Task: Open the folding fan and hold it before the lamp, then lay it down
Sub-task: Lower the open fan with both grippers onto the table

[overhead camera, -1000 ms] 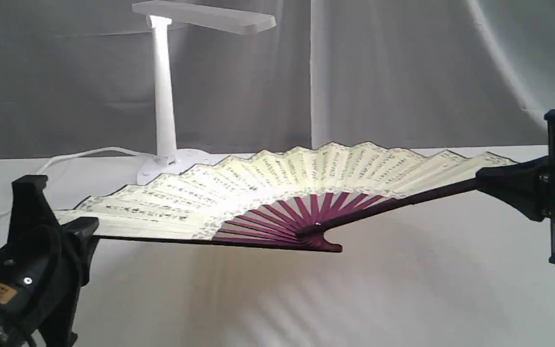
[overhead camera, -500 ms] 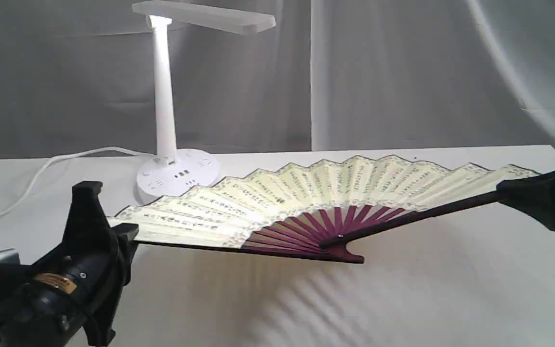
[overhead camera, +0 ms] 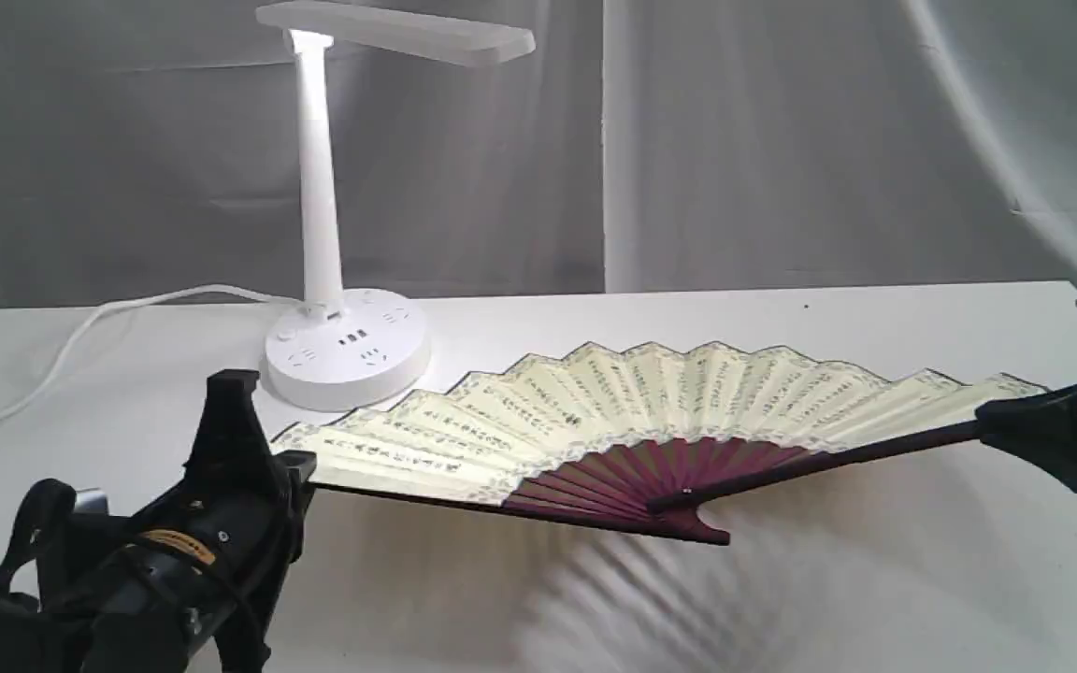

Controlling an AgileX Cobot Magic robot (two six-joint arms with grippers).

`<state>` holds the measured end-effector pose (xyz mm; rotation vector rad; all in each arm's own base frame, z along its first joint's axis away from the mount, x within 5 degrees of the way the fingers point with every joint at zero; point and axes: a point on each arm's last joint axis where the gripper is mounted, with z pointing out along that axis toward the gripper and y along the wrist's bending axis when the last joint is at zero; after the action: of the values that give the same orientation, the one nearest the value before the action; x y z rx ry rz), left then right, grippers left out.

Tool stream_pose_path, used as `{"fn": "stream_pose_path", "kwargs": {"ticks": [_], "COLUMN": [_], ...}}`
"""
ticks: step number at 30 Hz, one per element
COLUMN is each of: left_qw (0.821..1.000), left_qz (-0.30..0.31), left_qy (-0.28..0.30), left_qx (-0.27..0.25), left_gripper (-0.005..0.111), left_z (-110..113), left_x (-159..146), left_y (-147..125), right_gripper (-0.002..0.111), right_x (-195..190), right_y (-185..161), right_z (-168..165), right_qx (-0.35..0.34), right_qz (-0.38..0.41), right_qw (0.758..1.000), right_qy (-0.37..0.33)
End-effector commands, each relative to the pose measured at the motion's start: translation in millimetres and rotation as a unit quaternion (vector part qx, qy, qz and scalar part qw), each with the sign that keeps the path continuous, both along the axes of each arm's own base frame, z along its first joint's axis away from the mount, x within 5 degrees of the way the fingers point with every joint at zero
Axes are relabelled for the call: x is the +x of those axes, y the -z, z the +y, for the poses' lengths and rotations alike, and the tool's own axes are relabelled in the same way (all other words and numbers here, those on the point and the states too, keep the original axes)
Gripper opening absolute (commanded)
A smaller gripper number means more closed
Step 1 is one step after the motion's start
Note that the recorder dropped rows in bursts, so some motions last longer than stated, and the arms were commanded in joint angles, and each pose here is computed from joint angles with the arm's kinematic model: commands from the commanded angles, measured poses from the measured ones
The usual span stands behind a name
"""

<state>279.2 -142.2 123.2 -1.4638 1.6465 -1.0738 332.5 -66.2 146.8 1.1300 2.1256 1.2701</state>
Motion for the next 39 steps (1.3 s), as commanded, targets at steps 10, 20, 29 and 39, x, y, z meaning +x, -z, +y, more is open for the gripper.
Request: {"fn": "stream_pose_path", "kwargs": {"ticks": [10, 20, 29, 39], "left_qw": [1.0, 0.999, 0.994, 0.985], "left_qz": [-0.003, 0.018, 0.054, 0.106], "left_qy": [0.009, 0.04, 0.073, 0.099], "left_qx": [0.001, 0.02, 0.065, 0.088], "left_gripper": [0.0, 0.012, 0.035, 0.064], "left_z": [-4.2, -7.7, -8.4, -8.8], "left_x": [3.4, 0.7, -3.7, -10.6], "left_y": [6.4, 10.3, 17.3, 25.9], "right_gripper": [0.022, 0.024, 0.024, 0.04], "right_x": [-4.5, -7.4, -7.3, -12.7], "right_y": [11.4, 34.0, 35.0, 41.8], "right_z": [-1.1, 0.3, -1.2, -4.3], "right_qx": [-0.07, -0.066, -0.075, -0.108], "right_qz": [0.005, 0.039, 0.042, 0.079], "right_qw": [0.997, 0.995, 0.994, 0.988], "right_qy": [-0.04, -0.064, -0.06, -0.072]}}
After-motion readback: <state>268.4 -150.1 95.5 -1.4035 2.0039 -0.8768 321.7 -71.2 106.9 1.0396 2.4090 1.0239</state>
